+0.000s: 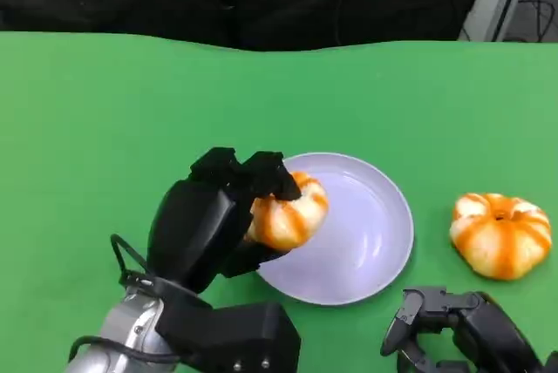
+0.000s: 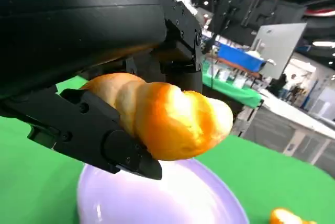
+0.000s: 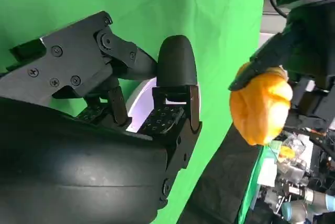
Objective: Grasp the bread from the table and place it into the plate.
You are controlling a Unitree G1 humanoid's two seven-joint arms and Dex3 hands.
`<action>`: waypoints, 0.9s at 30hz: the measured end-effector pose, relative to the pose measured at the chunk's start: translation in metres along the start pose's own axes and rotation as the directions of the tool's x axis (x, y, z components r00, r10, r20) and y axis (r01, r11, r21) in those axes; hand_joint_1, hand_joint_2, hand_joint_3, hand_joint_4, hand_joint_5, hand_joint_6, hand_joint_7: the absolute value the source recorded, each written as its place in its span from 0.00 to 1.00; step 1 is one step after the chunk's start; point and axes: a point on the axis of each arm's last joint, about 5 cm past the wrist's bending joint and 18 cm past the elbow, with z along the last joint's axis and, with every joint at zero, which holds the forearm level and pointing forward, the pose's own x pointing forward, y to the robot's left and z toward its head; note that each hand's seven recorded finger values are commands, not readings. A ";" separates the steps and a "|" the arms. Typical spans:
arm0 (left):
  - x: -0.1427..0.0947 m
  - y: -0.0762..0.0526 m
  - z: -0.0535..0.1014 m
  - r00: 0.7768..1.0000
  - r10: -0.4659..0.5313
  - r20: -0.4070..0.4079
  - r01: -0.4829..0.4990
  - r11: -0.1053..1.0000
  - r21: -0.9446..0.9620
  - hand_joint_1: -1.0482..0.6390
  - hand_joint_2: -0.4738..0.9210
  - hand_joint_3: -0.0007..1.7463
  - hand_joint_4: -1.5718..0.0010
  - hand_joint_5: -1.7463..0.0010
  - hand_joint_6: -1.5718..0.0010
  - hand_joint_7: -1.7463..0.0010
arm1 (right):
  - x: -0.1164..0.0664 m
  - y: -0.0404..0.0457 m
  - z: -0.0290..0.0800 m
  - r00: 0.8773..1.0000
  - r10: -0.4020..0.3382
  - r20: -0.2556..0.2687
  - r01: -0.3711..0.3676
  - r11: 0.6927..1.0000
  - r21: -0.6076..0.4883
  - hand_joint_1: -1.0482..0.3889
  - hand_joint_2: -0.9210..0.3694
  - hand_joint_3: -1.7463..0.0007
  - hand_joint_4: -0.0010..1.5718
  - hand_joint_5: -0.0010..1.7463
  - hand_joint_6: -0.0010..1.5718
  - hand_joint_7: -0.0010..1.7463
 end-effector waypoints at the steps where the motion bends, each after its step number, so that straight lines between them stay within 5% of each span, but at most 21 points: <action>1: 0.000 0.000 0.000 1.000 0.000 0.000 0.000 1.000 0.000 0.57 0.95 0.00 0.65 0.00 0.67 0.04 | 0.000 0.0001 0.000 1.000 0.000 0.000 0.000 1.000 0.000 0.63 0.25 0.44 0.51 0.84 0.53 0.68; 22: 0.011 -0.009 0.004 0.999 -0.044 0.024 0.045 0.999 -0.015 0.59 0.94 0.01 0.64 0.00 0.61 0.14 | 0.002 0.0035 0.000 1.000 -0.001 0.006 0.001 1.000 0.005 0.63 0.24 0.44 0.51 0.82 0.54 0.67; 27: 0.012 -0.021 0.008 0.993 -0.113 0.030 0.114 0.993 -0.032 0.58 0.95 0.01 0.65 0.00 0.61 0.13 | 0.002 0.0043 0.001 1.000 0.002 0.004 -0.002 1.000 -0.008 0.63 0.24 0.44 0.51 0.82 0.54 0.67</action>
